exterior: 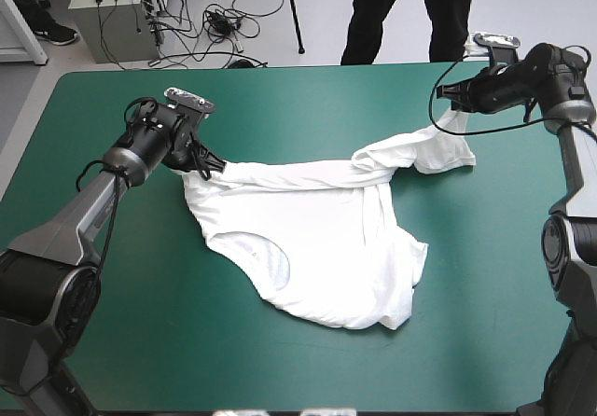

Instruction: Fold the cloth

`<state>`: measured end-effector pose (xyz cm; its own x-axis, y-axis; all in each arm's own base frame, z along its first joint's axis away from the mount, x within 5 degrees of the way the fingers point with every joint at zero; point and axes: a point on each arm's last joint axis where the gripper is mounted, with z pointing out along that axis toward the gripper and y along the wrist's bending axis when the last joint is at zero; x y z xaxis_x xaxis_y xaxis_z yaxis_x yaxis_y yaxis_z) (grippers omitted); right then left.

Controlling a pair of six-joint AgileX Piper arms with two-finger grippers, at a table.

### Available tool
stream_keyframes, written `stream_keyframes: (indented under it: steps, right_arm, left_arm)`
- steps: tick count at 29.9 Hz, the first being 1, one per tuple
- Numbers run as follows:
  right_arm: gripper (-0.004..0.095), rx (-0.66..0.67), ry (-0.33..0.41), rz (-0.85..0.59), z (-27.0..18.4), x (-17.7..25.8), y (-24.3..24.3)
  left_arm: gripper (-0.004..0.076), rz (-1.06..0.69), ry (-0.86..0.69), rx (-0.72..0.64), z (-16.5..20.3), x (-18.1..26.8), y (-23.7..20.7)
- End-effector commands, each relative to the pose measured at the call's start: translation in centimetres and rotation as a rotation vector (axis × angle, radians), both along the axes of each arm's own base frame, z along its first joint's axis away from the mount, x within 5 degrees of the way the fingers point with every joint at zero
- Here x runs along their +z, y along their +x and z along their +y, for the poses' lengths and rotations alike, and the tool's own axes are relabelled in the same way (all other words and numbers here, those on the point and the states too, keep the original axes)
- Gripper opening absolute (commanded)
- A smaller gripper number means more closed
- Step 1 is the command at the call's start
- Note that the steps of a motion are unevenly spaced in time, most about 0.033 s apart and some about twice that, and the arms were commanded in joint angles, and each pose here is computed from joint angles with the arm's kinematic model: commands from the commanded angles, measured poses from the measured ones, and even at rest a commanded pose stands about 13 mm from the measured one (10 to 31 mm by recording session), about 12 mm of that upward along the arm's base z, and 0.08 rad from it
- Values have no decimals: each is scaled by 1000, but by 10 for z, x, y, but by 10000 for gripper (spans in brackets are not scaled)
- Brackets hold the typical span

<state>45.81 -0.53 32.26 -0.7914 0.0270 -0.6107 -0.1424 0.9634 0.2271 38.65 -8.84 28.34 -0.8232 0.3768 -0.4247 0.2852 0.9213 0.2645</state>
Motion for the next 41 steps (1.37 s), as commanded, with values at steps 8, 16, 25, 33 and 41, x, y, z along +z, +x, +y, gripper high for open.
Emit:
stream_keyframes:
  steps: [8, 16, 25, 33, 41]
  right_arm:
    - [766, 9, -21, -208, -9, 89, -36]
    - [742, 19, -30, -255, -5, 152, -120]
    - [742, 78, -164, -215, 42, 141, -226]
    - [697, 214, -173, -23, 68, 96, -278]
    - [698, 205, -212, 51, 69, 56, -273]
  left_arm:
    - [518, -144, 98, 67, 18, 79, -16]
    - [517, -245, 81, 67, 31, 133, -61]
    - [517, -231, 13, 38, 27, 130, -70]
    - [517, -87, -73, 58, 26, 80, -43]
    - [516, 72, -114, 69, 18, 27, -14]
